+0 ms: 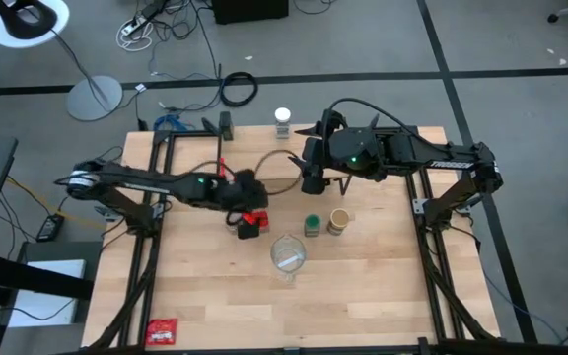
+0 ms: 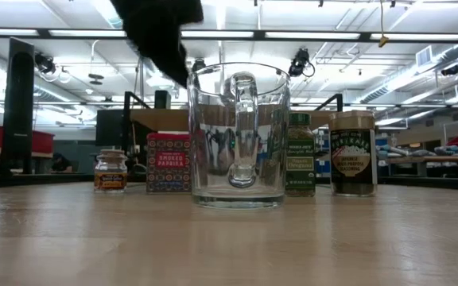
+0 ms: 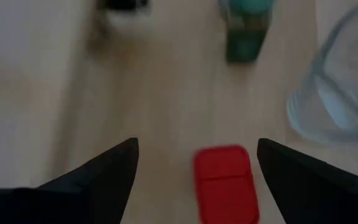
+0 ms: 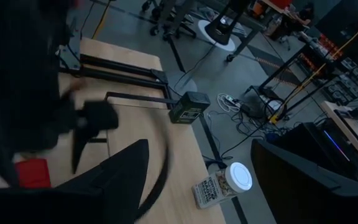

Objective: Shelf spices
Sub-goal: Remove the black seasoning can from the shelf

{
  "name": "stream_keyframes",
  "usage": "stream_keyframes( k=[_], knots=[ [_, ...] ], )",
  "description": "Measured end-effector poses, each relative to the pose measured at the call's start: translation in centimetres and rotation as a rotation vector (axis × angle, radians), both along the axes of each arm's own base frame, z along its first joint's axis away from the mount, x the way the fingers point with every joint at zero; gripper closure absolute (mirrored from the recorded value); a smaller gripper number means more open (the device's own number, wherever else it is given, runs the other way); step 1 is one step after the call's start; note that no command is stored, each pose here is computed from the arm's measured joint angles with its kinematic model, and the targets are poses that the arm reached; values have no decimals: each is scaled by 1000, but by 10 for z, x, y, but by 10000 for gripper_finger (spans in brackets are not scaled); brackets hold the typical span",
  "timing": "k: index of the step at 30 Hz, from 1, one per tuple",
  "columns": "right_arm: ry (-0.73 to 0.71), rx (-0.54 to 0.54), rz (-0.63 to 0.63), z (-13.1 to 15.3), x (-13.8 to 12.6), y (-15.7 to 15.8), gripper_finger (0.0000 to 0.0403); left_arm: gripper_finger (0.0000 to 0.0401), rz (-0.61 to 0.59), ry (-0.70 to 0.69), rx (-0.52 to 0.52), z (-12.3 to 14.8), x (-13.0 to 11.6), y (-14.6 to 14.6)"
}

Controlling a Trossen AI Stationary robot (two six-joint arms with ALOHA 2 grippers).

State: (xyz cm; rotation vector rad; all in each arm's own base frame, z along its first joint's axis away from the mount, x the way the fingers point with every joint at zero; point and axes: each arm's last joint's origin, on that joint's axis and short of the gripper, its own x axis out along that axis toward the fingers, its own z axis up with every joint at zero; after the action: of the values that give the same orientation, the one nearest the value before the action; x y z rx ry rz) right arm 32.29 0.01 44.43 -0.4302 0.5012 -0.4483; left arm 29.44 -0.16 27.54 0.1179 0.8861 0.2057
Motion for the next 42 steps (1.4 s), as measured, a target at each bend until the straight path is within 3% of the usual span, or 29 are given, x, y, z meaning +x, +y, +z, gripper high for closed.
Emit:
stream_keyframes(
  k=[5, 8, 12, 15, 19, 29, 42],
  knots=[
    [7, 0, 2, -1, 0, 0, 121, 69, 43, -136, 76, 43, -20, 6],
    [12, -1, 1, -1, 0, 0, 121, 69, 149, -212, 184, 65, -35, 14],
    [8, -1, 1, -1, 0, 0, 124, 69, 346, -224, 338, 79, -52, 36],
    [7, 2, 6, -1, 0, 0, 127, 69, 391, -207, 357, 81, -58, 52],
    [3, 8, 9, -1, 0, 1, 131, 69, 483, -189, 361, 78, -60, 74],
    [0, 15, 21, -1, 0, 3, 134, 69, 821, -247, 249, 65, -63, 119],
    [0, 14, 22, 0, 0, 3, 135, 69, 903, -230, 118, 41, -51, 146]
  ],
)
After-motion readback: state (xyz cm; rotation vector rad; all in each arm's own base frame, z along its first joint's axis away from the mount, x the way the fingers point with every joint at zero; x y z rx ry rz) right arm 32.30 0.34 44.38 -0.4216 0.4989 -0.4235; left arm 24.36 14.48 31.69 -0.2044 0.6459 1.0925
